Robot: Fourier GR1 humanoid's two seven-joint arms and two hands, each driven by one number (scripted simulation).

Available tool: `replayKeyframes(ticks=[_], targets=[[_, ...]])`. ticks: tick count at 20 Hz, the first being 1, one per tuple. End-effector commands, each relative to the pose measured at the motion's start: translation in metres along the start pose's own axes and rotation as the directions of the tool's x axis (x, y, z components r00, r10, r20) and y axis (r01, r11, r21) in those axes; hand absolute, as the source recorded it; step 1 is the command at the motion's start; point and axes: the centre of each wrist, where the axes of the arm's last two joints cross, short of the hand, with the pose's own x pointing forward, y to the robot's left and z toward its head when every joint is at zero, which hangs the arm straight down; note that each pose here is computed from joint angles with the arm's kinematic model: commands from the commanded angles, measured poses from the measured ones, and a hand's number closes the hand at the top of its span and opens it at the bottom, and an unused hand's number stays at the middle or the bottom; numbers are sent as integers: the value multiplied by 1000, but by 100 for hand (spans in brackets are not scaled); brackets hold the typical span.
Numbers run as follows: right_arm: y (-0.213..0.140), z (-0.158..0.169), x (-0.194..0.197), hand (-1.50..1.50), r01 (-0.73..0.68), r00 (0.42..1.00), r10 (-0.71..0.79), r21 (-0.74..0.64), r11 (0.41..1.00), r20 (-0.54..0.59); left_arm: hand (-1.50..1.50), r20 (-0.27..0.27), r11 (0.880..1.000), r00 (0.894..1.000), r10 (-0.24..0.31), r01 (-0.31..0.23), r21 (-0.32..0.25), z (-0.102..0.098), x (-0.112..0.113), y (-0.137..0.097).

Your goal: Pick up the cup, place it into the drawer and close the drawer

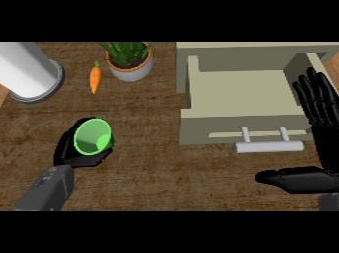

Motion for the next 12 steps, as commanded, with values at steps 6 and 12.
replayKeyframes(ticks=[6,12], targets=[[8,6,0,-150,-20,1000,20,-18,1000,-1,150,160,974,963,218,-205,-96,8,-2,3],[-14,9,5,-150,-20,1000,20,-23,1000,-5,150,301,977,950,85,-139,164,18,6,22]])
